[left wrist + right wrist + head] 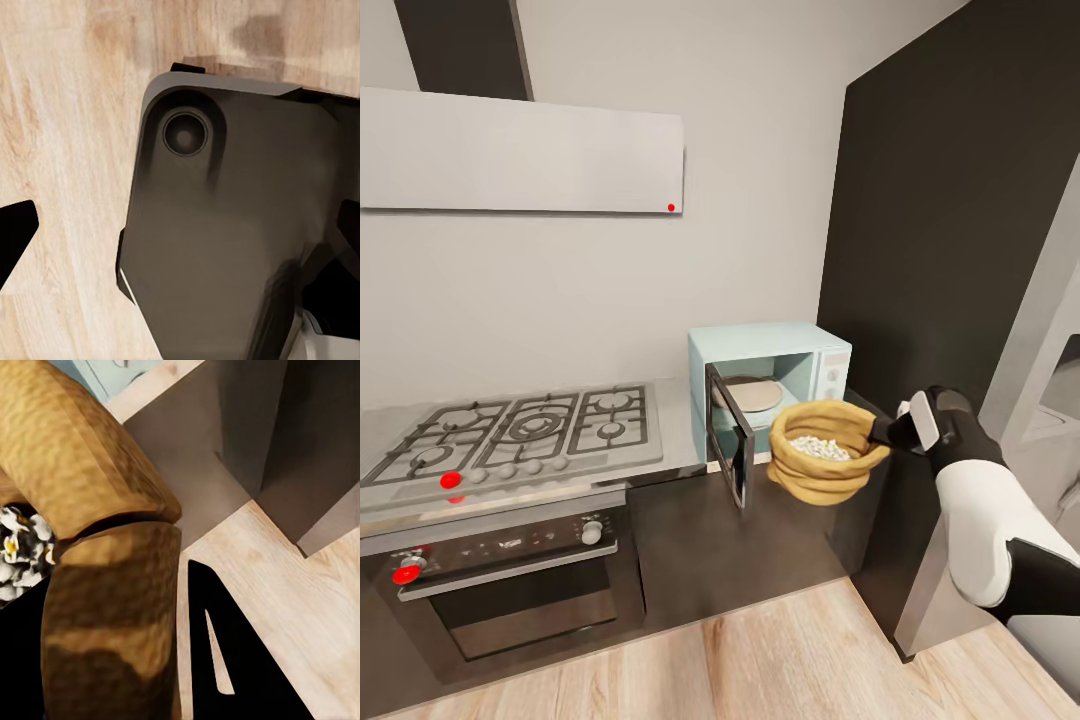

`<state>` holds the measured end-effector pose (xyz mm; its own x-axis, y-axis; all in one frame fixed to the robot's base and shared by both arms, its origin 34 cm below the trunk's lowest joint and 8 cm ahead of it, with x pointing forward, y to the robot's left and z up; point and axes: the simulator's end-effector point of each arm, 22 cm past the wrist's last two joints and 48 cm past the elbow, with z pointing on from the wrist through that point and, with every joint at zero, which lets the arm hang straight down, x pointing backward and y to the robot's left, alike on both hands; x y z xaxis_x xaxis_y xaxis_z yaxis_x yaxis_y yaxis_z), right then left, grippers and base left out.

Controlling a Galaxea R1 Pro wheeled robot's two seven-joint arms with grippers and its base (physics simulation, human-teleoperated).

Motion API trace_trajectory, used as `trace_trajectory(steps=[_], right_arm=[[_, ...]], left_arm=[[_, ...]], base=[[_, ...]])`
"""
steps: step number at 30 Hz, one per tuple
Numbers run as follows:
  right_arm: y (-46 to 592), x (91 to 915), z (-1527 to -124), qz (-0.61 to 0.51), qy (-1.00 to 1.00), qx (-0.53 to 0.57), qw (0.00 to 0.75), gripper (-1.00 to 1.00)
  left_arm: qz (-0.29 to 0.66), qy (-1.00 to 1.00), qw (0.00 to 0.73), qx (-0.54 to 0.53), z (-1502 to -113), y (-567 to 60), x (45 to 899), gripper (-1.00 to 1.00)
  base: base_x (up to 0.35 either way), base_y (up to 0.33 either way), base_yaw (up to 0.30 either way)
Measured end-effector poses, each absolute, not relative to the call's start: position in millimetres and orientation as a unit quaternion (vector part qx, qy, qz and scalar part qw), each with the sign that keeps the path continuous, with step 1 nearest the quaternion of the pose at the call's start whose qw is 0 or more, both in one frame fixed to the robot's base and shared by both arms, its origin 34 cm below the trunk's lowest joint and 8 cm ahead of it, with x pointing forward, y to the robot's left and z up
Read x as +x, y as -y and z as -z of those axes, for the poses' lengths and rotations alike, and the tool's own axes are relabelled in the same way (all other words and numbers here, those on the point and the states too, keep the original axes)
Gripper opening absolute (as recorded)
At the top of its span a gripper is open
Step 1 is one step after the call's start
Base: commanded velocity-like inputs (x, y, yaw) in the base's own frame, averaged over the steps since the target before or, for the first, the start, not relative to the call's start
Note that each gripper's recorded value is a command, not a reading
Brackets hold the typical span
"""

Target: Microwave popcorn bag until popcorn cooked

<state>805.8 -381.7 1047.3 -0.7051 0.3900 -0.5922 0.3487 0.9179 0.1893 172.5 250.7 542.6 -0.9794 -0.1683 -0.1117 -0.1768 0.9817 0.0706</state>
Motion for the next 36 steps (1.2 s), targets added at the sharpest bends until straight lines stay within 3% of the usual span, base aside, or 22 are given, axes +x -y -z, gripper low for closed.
trace_trajectory(steps=[11,36], right_arm=[[371.0,809.5,-1052.4,-0.037,-0.921,0.196,0.334,-1.00],[366.7,810.1,-1053.9,-0.037,-0.921,0.194,0.335,-1.00]], left_arm=[[-0.041,-0.994,0.053,-0.087,-542.7,-251.7,173.1,1.00],[-0.037,-0.994,0.053,-0.086,-542.5,-251.6,172.4,1.00]], base=[[0.012,0.000,0.000],[0.306,0.000,0.000]])
